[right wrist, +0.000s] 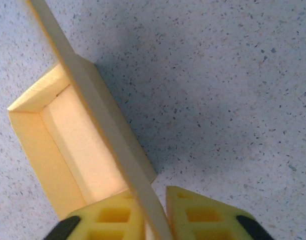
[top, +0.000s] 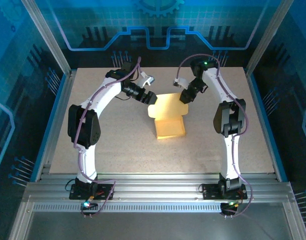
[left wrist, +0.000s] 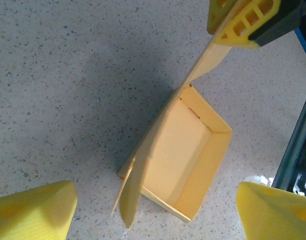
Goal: Fold the paper box
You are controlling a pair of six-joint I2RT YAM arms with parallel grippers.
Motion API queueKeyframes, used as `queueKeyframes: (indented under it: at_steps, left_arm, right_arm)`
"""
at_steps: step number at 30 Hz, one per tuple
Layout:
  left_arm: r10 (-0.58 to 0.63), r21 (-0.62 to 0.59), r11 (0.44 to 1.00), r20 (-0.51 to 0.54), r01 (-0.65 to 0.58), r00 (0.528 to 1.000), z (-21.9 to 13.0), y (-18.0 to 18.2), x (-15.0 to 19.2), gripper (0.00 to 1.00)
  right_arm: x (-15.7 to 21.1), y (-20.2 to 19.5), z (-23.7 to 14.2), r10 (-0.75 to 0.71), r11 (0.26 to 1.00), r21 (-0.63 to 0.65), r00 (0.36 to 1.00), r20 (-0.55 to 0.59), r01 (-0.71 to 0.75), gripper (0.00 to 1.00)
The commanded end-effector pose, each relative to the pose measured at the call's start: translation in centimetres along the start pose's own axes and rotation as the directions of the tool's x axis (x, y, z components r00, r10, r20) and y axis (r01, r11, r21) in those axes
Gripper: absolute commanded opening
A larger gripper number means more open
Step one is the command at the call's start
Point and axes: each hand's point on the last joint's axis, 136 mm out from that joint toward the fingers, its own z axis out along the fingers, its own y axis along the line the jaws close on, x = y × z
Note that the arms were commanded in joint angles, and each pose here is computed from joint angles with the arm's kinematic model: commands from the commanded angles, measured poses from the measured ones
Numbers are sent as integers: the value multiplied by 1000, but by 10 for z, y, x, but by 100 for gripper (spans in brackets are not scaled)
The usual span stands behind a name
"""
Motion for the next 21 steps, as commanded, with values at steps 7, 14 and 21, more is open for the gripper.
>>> queueKeyframes:
  at_steps: [7, 14, 21]
  left_arm:
    - [1, 6, 1000, -2, -1, 1000, -3, -4, -4, 84]
    - [5, 9, 1000, 1, -5, 1000, -3, -5, -4, 84]
    - [9, 14, 1000, 5, -9, 1000, -4, -6, -6, 85]
  right_arm:
    - [4, 13, -9, -19, 1000, -17, 999, -44, 18, 26]
    - [10, 14, -13, -23, 1000, -7, 997, -68, 23, 22]
    - [15, 15, -13, -17, 1000, -15, 996, -87, 16, 18]
